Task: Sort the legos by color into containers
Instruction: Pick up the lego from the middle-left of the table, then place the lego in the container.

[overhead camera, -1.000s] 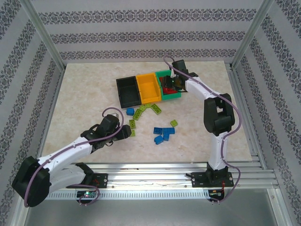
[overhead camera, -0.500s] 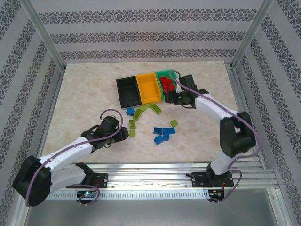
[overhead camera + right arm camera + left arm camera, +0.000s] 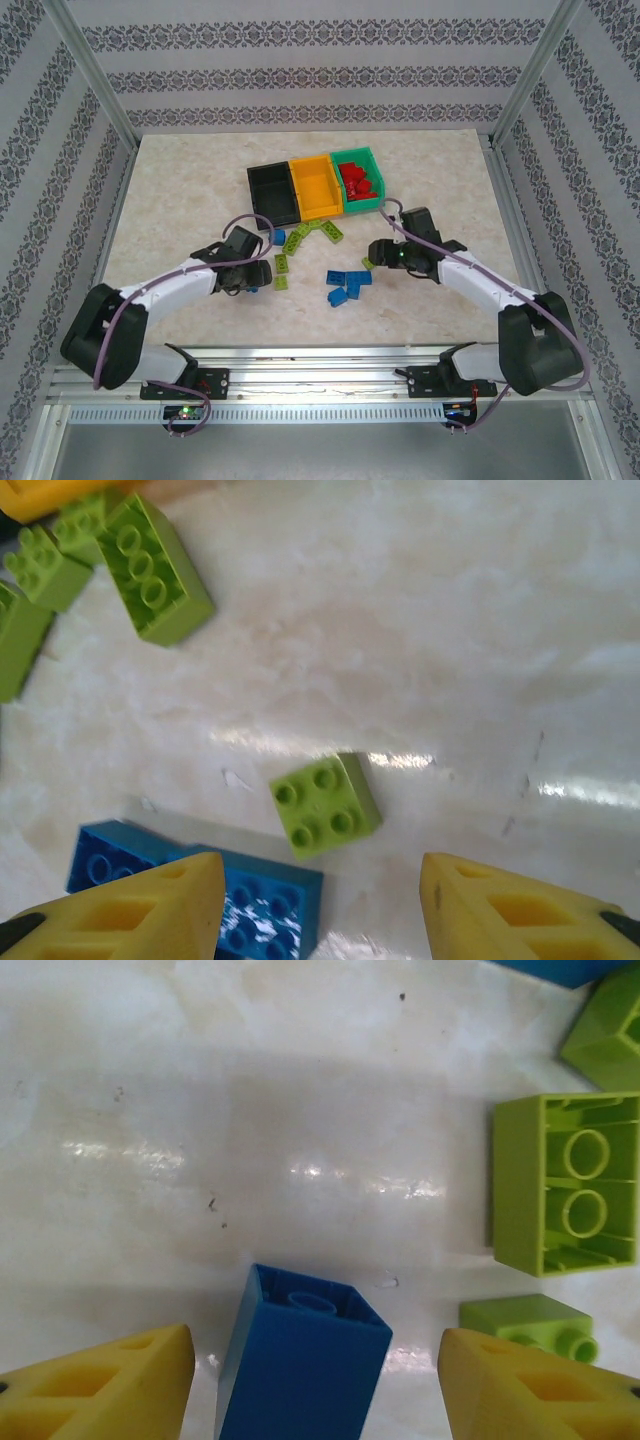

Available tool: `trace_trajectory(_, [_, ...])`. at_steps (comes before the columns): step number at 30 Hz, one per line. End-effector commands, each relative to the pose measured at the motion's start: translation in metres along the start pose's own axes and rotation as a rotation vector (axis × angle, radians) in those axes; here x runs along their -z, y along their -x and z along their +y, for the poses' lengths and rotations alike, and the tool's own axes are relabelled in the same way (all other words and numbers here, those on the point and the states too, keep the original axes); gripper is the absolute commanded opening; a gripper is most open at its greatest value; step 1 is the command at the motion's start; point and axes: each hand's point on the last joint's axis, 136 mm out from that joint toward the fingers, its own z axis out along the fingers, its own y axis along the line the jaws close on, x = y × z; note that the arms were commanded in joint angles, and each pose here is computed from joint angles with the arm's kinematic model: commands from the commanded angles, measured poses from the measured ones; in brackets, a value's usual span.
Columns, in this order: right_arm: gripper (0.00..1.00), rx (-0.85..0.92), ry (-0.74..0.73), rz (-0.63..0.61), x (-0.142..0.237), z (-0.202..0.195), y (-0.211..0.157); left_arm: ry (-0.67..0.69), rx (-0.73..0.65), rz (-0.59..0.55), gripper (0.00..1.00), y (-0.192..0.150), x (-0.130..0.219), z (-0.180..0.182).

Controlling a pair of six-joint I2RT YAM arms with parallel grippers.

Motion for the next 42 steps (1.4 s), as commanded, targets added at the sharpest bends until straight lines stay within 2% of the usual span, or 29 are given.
trace_trajectory(1, [0.54, -0.004, -0.011, -0.041, 0.003, -0.006, -0.004, 0.030, -0.058, 0.065, 0.63, -0.002, -0.005, 0.002])
trace_trajectory(4, [0.54, -0.005, -0.031, -0.040, 0.004, -0.015, -0.016, 0.033, -0.077, 0.100, 0.55, -0.003, -0.012, -0.001])
trace_trajectory(5, [0.54, -0.009, -0.034, -0.041, 0.004, -0.018, -0.020, 0.028, -0.084, 0.109, 0.48, -0.003, -0.014, -0.003])
trace_trajectory(8, [0.54, -0.021, -0.024, -0.070, 0.007, -0.020, -0.023, 0.016, -0.086, 0.115, 0.36, -0.001, -0.014, -0.008])
trace_trajectory(11, [0.54, -0.023, -0.034, -0.100, 0.010, -0.023, -0.021, -0.011, -0.084, 0.088, 0.18, 0.007, -0.008, -0.015])
trace_trajectory(14, [0.54, -0.028, -0.031, -0.116, 0.010, -0.024, -0.020, -0.030, -0.094, 0.043, 0.11, 0.021, 0.004, -0.022])
trace_trajectory(20, [0.54, -0.027, -0.023, -0.118, 0.008, -0.023, -0.020, -0.012, -0.124, -0.055, 0.10, 0.055, 0.024, -0.031])
trace_trajectory(24, [0.54, -0.027, -0.022, -0.119, 0.007, -0.022, -0.019, 0.000, -0.154, -0.103, 0.10, 0.092, 0.032, -0.043])
trace_trajectory(29, [0.54, -0.023, -0.012, -0.116, 0.007, -0.021, -0.021, 0.020, -0.169, -0.135, 0.10, 0.148, 0.029, -0.051])
trace_trajectory(33, [0.54, -0.018, 0.007, -0.090, 0.004, -0.017, -0.024, 0.015, -0.173, -0.116, 0.11, 0.182, 0.015, -0.059])
trace_trajectory(36, [0.54, -0.010, 0.018, -0.071, 0.001, -0.014, -0.026, 0.032, -0.171, -0.096, 0.23, 0.199, 0.004, -0.059])
trace_trajectory(38, [0.54, -0.003, 0.019, -0.068, 0.001, -0.013, -0.026, 0.043, -0.159, -0.080, 0.39, 0.207, 0.000, -0.059])
trace_trajectory(40, [0.55, -0.001, 0.021, -0.066, 0.001, -0.012, -0.027, 0.012, -0.155, -0.052, 0.48, 0.204, 0.001, -0.067])
trace_trajectory(42, [0.55, 0.001, 0.022, -0.065, 0.001, -0.011, -0.028, -0.034, -0.147, -0.061, 0.53, 0.200, 0.006, -0.074])
